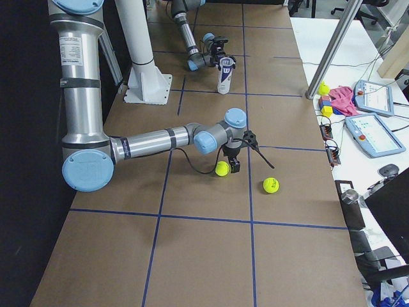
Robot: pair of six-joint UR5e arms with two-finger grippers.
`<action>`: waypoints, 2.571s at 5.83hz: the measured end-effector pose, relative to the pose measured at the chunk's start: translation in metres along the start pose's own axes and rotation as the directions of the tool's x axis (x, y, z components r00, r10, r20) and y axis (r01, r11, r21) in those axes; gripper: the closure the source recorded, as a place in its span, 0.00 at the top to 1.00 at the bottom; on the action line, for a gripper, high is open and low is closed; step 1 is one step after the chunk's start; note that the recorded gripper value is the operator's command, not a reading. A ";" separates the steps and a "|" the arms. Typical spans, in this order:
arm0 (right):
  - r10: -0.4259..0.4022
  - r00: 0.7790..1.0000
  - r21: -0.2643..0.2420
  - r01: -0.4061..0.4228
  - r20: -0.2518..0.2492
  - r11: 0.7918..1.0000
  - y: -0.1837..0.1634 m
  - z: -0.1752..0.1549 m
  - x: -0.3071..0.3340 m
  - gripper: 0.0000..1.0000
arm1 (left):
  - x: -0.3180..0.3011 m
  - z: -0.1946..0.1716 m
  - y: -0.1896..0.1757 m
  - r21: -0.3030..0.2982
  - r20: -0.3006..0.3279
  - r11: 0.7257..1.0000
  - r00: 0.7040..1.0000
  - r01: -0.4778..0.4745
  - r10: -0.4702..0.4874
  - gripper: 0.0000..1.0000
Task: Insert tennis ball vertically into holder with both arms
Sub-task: 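Reach the right gripper down to the Wilson tennis ball while the left holds the can, then grasp the Wilson ball with the right gripper and lift it toward the can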
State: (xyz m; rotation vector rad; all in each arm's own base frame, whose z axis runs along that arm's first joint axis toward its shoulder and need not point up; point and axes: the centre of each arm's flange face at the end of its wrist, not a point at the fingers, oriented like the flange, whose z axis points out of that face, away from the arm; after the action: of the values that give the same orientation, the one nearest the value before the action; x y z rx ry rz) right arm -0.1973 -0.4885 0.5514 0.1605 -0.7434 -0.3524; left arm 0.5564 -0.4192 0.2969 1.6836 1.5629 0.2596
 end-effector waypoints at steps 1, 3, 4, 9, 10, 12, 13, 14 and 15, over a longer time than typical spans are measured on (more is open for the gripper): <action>-0.015 1.000 -0.010 0.015 -0.013 1.000 0.001 0.008 -0.006 1.00 | 0.000 0.000 0.000 0.000 0.000 1.000 1.000 0.001 -0.001 0.95; -0.038 0.999 -0.036 0.038 -0.012 0.999 0.004 0.023 -0.018 1.00 | 0.000 0.000 0.000 0.000 0.000 1.000 1.000 0.001 -0.001 0.95; -0.045 0.999 -0.053 0.044 -0.011 0.998 0.005 0.031 -0.022 1.00 | 0.000 0.000 0.000 0.000 0.000 1.000 1.000 0.001 -0.001 0.95; -0.034 0.999 -0.088 0.032 -0.020 0.996 0.008 0.050 -0.016 0.15 | 0.000 0.000 0.000 0.000 -0.001 1.000 1.000 0.001 -0.001 0.95; -0.043 0.999 -0.074 0.041 -0.015 0.996 0.003 0.046 -0.021 0.14 | 0.000 0.000 0.000 0.001 -0.001 1.000 1.000 0.001 -0.001 0.95; -0.062 0.998 0.035 0.062 0.004 0.997 -0.022 -0.008 -0.053 0.14 | 0.002 0.000 -0.001 0.004 -0.003 1.000 1.000 0.003 -0.003 0.95; -0.038 0.999 0.096 0.036 0.014 0.995 -0.031 -0.046 -0.070 0.14 | 0.002 0.000 -0.001 0.005 -0.004 1.000 1.000 0.003 -0.003 0.95; 0.011 0.999 0.134 -0.015 0.031 0.991 -0.048 -0.094 -0.104 0.13 | 0.003 -0.001 0.000 0.003 -0.004 1.000 1.000 0.004 -0.004 0.95; 0.076 0.996 0.137 -0.083 0.053 0.987 -0.072 -0.148 -0.160 0.13 | 0.003 -0.002 0.000 0.002 -0.004 1.000 1.000 0.004 -0.004 0.95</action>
State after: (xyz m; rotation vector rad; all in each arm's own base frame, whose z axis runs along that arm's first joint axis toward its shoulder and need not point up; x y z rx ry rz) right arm -0.2230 -0.4935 0.3239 0.2537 -0.8192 -0.2289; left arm 0.5561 -0.4160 0.2972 1.6821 1.5700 0.2598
